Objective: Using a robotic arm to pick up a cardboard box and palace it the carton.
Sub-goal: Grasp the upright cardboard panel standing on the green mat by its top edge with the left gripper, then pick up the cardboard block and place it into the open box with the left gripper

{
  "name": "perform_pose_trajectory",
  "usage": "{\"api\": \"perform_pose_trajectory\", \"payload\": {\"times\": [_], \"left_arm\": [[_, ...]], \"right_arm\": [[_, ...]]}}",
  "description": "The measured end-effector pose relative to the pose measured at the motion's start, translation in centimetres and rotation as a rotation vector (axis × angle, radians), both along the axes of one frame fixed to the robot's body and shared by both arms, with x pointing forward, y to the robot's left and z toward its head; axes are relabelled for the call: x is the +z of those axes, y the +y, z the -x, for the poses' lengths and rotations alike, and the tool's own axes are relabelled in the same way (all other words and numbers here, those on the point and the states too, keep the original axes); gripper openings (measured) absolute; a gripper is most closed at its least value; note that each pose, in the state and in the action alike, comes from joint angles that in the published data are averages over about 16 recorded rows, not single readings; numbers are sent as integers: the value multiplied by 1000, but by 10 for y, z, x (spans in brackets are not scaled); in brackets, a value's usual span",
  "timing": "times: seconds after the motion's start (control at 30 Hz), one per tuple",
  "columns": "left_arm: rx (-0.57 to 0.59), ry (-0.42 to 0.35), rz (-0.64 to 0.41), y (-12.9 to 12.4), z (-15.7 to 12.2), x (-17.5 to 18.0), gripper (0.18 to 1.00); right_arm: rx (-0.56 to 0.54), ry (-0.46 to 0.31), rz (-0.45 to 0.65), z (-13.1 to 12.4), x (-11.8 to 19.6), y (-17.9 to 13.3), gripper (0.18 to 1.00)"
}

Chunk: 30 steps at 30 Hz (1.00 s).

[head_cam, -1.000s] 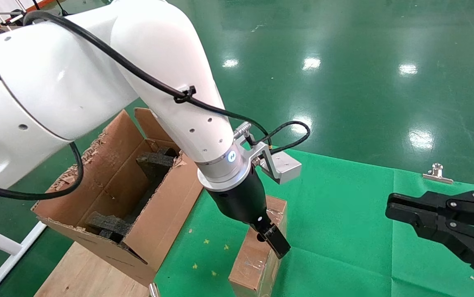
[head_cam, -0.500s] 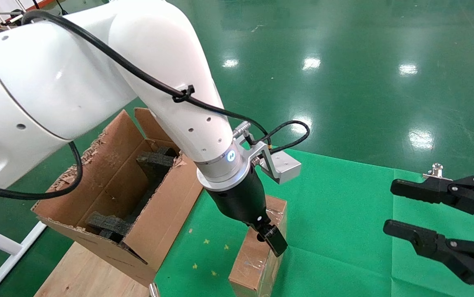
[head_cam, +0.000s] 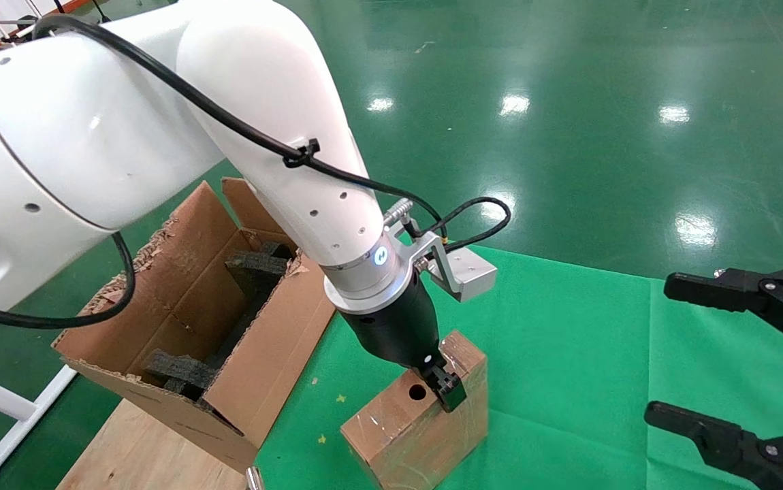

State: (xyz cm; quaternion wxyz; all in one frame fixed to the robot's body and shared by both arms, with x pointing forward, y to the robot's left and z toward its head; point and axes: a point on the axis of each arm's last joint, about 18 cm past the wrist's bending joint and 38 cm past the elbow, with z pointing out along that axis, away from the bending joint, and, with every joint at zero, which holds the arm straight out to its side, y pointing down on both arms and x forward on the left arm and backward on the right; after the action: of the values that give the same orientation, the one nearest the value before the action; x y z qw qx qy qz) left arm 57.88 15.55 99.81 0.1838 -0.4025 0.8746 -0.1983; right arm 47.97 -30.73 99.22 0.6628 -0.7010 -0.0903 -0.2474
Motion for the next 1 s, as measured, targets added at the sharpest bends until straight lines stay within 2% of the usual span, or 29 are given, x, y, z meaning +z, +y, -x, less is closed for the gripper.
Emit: {"api": "perform_pose_trajectory", "payload": {"times": [0.23,0.4,0.6,0.77,0.87,1.0], "left_arm": [[-68,-85,62,25,4,37,444],[-121,-211,134,65,10,86,398],[-127,-402,186,137,23,148,381],[-78,-527,185,207,40,182,378],[-39,-564,160,245,49,189,378],[9,-565,108,288,52,181,377]], "right_arm": [[0,0,0,0,0,0,852],[0,0,0,0,0,0,927],[0,0,0,0,0,0,976],[0,0,0,0,0,0,994],[0,0,0,0,0,0,1000],[0,0,0,0,0,0,1000]]}}
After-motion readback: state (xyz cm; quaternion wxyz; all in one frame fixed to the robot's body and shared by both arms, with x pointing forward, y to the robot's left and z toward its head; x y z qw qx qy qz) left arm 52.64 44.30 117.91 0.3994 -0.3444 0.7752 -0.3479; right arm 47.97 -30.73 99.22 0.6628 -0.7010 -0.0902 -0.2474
